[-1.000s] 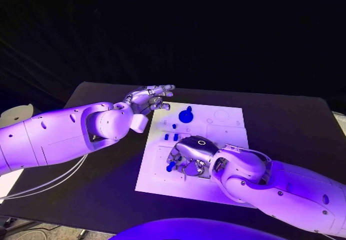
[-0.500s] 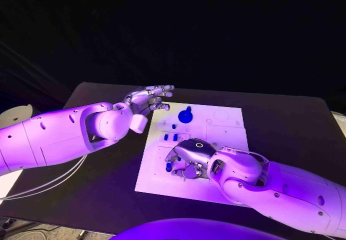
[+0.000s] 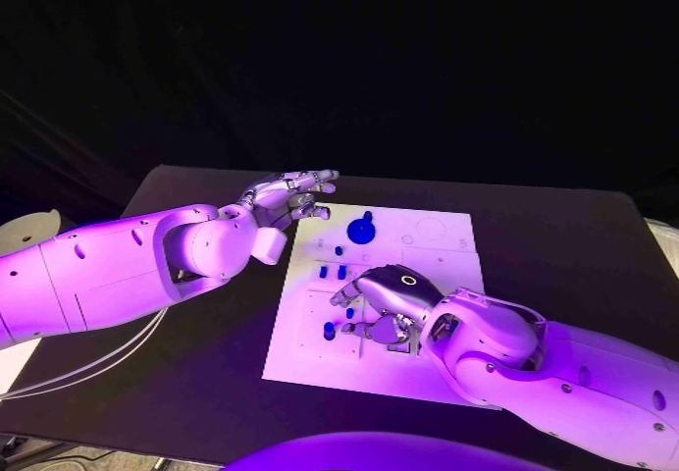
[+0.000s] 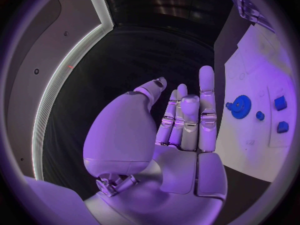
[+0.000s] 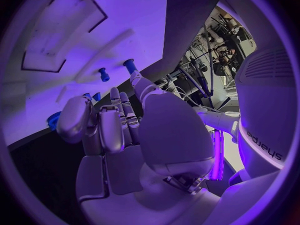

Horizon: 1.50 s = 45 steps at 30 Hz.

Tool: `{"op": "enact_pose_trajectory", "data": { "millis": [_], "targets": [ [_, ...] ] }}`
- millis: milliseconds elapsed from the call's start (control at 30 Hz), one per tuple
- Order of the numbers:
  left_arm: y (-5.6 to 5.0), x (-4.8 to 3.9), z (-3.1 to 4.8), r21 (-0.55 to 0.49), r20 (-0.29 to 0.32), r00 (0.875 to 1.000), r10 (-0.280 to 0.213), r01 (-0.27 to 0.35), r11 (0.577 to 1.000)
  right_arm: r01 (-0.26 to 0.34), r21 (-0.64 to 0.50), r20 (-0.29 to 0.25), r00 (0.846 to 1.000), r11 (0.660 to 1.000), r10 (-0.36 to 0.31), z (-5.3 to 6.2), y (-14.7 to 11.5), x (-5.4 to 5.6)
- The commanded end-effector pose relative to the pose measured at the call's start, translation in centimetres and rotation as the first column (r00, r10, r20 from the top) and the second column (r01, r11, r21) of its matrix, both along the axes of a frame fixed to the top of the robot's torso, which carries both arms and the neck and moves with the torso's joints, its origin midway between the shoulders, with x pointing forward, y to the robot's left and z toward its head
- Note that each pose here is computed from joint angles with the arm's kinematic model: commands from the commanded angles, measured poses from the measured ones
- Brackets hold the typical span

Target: Assemble the parts on the task board

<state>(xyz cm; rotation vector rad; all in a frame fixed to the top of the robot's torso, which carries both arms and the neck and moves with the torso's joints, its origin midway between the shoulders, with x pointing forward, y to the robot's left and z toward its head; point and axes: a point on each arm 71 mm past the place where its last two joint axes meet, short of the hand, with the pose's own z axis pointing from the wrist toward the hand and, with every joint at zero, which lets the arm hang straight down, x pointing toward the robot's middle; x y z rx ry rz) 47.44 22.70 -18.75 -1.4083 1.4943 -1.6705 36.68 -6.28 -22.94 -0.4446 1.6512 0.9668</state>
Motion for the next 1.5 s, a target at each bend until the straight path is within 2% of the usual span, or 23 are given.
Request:
{"op": "enact_pose_trajectory", "data": {
  "millis": [33,100,167,300,433,467,567,633,700,800,867,1133,1500],
  "targets": [
    [-0.2,-0.09,0.11,-0.01,0.007,1.0,-0.021,0.021,1.0,0.077,0.107,-0.08,0.994,0.991,-0.069,1.1,-1.9,0.5],
    [-0.1,-0.11,0.12,-0.009,0.006,1.0,-0.02,0.02,1.0,0.144,0.09,-0.146,0.981,0.985,-0.13,1.6,-3.9,1.0],
    [-0.1,-0.16,0.13,-0.009,0.006,1.0,-0.019,0.019,1.0,0.217,0.054,-0.2,0.959,0.975,-0.202,2.0,-6.2,1.4],
    [-0.1,-0.34,0.19,-0.009,0.005,1.0,-0.022,0.022,1.0,0.356,-0.041,-0.265,0.897,0.934,-0.354,2.3,-10.6,1.5],
    [-0.2,-0.47,0.2,-0.01,0.003,1.0,-0.026,0.026,1.0,0.455,-0.12,-0.287,0.835,0.882,-0.469,1.7,-13.7,0.8],
    [-0.2,-0.48,0.2,-0.01,0.003,1.0,-0.026,0.026,1.0,0.467,-0.13,-0.287,0.827,0.874,-0.484,1.7,-14.1,0.7],
    [-0.2,-0.51,0.18,-0.01,0.002,1.0,-0.026,0.026,1.0,0.523,-0.168,-0.287,0.785,0.835,-0.549,1.2,-15.5,0.1],
    [-0.1,-0.51,0.16,-0.009,0.002,1.0,-0.026,0.026,1.0,0.549,-0.187,-0.287,0.763,0.815,-0.58,0.9,-16.1,-0.1],
    [-0.1,-0.49,0.14,-0.009,0.002,1.0,-0.026,0.026,1.0,0.564,-0.204,-0.287,0.747,0.8,-0.599,0.7,-16.4,-0.3],
    [-0.1,-0.48,0.11,-0.009,0.001,1.0,-0.027,0.027,1.0,0.57,-0.225,-0.286,0.737,0.79,-0.613,0.4,-16.4,-0.6],
    [-0.1,-0.47,0.08,-0.009,0.001,1.0,-0.027,0.027,1.0,0.566,-0.238,-0.283,0.737,0.789,-0.614,0.2,-16.2,-0.7],
    [0.0,-0.46,-0.03,-0.006,-0.001,1.0,-0.024,0.024,1.0,0.539,-0.281,-0.274,0.748,0.794,-0.605,-0.7,-15.4,-1.1],
    [0.2,-0.44,-0.08,-0.004,-0.003,1.0,-0.022,0.022,1.0,0.523,-0.279,-0.257,0.767,0.805,-0.587,-0.9,-14.7,-1.1]
  ]
}}
